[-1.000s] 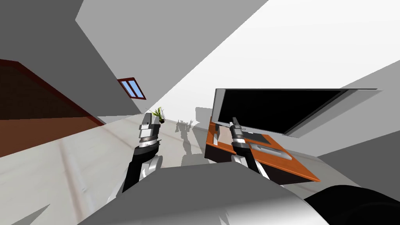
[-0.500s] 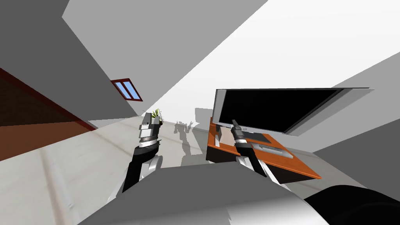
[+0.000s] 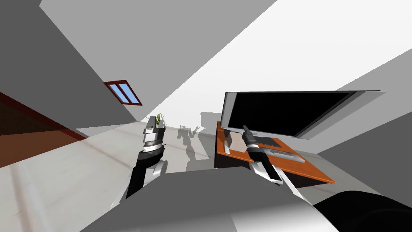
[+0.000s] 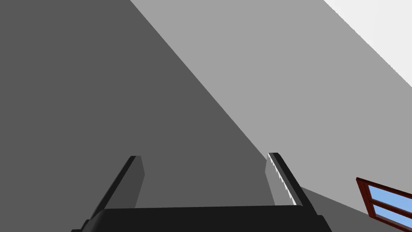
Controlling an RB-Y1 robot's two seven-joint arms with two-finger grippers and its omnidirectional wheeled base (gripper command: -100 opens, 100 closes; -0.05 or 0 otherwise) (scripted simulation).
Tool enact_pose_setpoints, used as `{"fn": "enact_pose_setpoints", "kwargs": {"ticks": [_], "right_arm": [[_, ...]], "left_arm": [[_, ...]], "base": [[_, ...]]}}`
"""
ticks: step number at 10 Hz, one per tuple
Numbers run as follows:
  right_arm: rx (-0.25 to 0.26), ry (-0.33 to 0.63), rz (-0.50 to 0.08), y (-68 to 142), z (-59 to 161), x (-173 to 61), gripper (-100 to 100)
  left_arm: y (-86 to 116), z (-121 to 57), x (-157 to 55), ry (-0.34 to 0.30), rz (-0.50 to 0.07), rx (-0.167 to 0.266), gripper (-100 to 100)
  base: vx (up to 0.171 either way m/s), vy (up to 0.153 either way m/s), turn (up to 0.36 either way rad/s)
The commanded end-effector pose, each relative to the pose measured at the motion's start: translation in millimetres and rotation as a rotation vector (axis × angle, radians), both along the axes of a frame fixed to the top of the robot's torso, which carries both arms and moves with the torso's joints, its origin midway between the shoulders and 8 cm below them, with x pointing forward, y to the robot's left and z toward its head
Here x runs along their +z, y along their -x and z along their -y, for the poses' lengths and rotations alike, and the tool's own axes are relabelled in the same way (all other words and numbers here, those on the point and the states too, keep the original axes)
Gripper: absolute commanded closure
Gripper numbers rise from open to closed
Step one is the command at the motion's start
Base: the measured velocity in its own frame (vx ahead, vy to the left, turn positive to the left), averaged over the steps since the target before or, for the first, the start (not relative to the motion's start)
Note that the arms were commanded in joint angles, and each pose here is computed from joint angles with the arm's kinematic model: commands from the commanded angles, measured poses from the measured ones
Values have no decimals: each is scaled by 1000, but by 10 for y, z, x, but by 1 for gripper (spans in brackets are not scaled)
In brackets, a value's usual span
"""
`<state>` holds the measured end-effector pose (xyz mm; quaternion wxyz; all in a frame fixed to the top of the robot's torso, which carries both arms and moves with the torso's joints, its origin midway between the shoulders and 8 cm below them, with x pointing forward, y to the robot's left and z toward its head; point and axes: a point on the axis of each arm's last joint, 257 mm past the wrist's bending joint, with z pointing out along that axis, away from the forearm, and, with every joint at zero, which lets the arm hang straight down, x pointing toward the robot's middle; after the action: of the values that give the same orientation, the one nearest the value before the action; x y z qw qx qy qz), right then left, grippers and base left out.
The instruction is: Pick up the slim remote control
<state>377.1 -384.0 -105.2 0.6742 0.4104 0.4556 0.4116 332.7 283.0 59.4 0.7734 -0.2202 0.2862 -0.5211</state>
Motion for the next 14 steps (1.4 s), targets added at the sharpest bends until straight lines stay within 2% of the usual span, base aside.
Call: {"fn": "enact_pose_setpoints", "kwargs": {"ticks": [1, 2, 3, 4, 5, 6, 7, 9, 10, 12, 13, 14], "right_arm": [[-30, -38, -51, 1, 192, -165, -100], [-56, -70, -80, 28, 372, -266, -100], [-61, -74, -92, 26, 384, -298, -100], [-96, -115, -131, 65, 584, -436, -100], [-96, -115, -132, 65, 585, -438, -100], [-134, -159, -167, 119, 789, -574, -100], [-135, -160, -171, 120, 793, -584, -100], [-219, -252, -236, 272, 1208, -861, -100], [-224, -263, -245, 278, 1217, -892, -100], [-313, -365, -293, 482, 1618, -1153, -100], [-324, -376, -312, 502, 1633, -1215, -100], [-370, -431, -329, 621, 1823, -1341, -100]], "left_arm": [[0, 0, 0, 0, 0, 0, 0], [0, 0, 0, 0, 0, 0, 0], [0, 0, 0, 0, 0, 0, 0], [0, 0, 0, 0, 0, 0, 0], [0, 0, 0, 0, 0, 0, 0], [0, 0, 0, 0, 0, 0, 0], [0, 0, 0, 0, 0, 0, 0], [0, 0, 0, 0, 0, 0, 0], [0, 0, -1, 0, 0, 0, 0], [0, 0, 0, 0, 0, 0, 0], [0, 0, 0, 0, 0, 0, 0], [0, 0, 0, 0, 0, 0, 0]], "base": [[74, 112, -72], [104, 151, -137], [97, 129, -59], [92, 114, -83], [74, 82, -62], [77, 114, -79], [63, 102, -66], [144, 157, -120], [135, 132, -62], [107, 140, -106], [101, 124, -55], [117, 105, -57]]}}
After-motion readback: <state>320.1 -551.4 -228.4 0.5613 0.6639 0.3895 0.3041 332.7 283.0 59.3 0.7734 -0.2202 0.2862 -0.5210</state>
